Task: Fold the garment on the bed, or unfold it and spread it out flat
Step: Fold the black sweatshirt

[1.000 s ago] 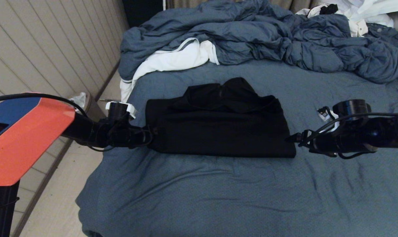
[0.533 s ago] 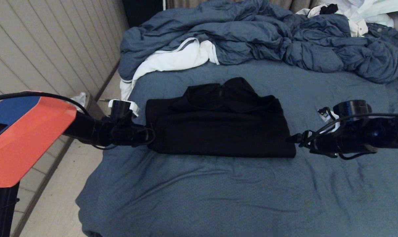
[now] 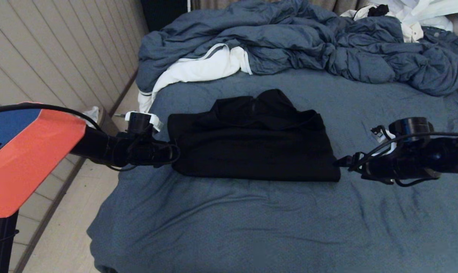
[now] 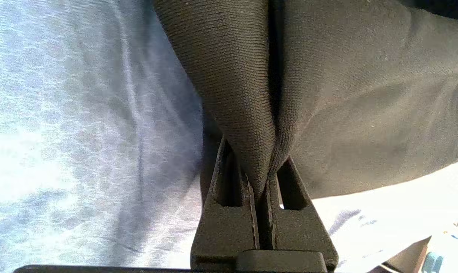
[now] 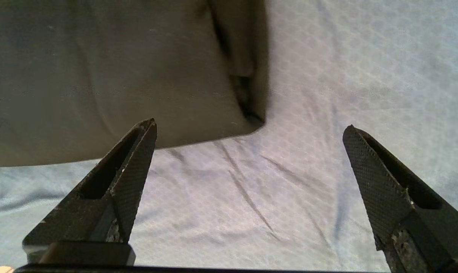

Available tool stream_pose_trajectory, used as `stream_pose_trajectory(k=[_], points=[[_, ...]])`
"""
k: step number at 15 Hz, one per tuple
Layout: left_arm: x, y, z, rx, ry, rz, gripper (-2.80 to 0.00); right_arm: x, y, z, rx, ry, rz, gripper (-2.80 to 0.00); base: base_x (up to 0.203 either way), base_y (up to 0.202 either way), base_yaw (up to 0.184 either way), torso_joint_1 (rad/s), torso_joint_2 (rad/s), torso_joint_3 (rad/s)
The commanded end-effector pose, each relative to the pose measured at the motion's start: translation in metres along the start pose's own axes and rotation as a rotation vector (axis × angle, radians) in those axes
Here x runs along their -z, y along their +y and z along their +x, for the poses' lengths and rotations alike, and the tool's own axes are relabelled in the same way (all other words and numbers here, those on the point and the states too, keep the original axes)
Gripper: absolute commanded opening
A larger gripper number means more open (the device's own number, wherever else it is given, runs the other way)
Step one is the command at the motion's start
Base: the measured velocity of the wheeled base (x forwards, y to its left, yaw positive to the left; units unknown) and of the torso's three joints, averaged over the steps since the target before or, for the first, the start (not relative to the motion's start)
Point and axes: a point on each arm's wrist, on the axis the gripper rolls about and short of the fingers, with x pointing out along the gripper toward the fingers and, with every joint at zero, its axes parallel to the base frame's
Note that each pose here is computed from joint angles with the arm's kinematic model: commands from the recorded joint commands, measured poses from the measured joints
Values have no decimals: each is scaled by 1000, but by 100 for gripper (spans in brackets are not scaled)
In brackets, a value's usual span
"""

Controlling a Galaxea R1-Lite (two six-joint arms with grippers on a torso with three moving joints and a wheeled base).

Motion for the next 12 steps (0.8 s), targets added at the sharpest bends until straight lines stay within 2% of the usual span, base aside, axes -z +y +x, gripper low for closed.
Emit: stream_pose_trajectory(k=[1,7,10,12], points=[[0,-1,-1,4,1,-2,-280,3,-2,1,5,12,7,0,0,0,0,0,0,0],[1,-1,0,5,1,-1,-280,10,-12,21,10,44,47,0,0,0,0,0,0,0],[1,-1,0,5,2,-2,-280,8,-2,43,-37,-41,51,0,0,0,0,0,0,0],[2,-1,0,6,5,-1,-280,8,6,43,-55,-51,47,0,0,0,0,0,0,0]])
